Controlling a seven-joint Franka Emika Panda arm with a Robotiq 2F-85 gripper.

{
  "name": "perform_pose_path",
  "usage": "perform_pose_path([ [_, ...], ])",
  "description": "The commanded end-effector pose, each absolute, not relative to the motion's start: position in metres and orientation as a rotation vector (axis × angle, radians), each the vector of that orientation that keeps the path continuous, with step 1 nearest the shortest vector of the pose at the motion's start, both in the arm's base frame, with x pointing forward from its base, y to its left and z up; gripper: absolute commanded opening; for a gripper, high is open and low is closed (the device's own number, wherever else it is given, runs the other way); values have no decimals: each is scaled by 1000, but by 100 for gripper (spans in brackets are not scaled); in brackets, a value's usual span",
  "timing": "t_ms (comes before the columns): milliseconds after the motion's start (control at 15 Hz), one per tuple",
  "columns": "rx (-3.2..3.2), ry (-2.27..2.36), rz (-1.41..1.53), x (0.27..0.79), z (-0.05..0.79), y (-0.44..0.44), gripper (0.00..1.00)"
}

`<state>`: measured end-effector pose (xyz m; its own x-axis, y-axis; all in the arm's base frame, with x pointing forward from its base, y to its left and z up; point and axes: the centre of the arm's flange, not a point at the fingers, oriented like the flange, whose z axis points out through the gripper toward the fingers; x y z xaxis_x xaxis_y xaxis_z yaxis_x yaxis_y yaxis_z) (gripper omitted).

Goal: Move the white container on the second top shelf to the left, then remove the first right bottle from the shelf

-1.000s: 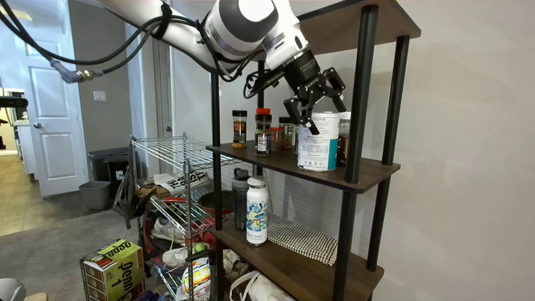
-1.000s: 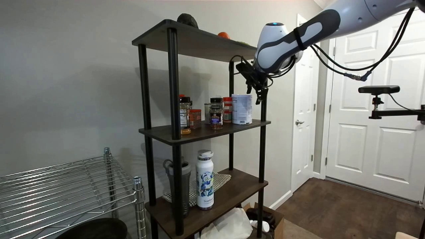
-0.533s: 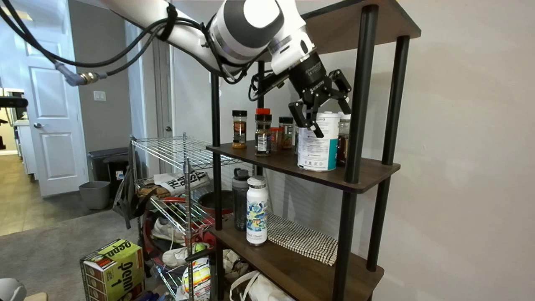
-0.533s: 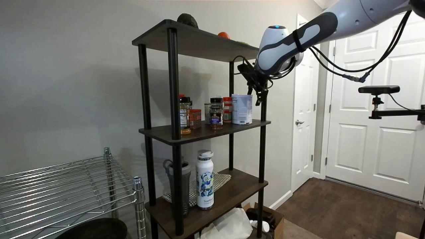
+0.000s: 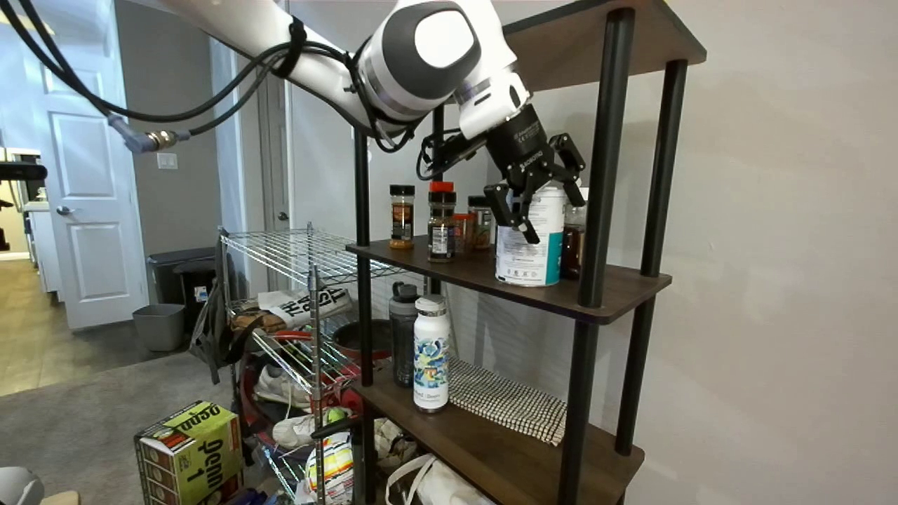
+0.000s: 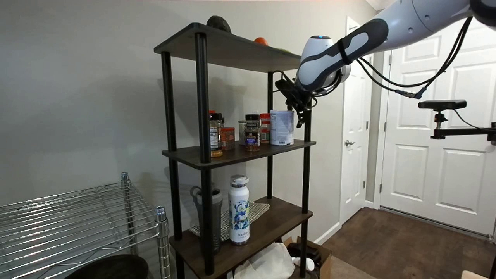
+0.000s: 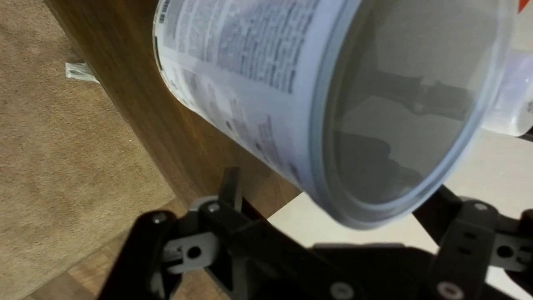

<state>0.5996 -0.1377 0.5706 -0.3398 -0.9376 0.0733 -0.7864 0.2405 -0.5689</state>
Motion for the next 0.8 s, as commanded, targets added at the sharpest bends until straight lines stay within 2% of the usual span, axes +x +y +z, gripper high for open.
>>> perform_pose_path([
  [0, -1675, 2184, -740, 598, 563, -131, 100],
  [733, -1762, 2139, -735, 592, 554, -115, 100],
])
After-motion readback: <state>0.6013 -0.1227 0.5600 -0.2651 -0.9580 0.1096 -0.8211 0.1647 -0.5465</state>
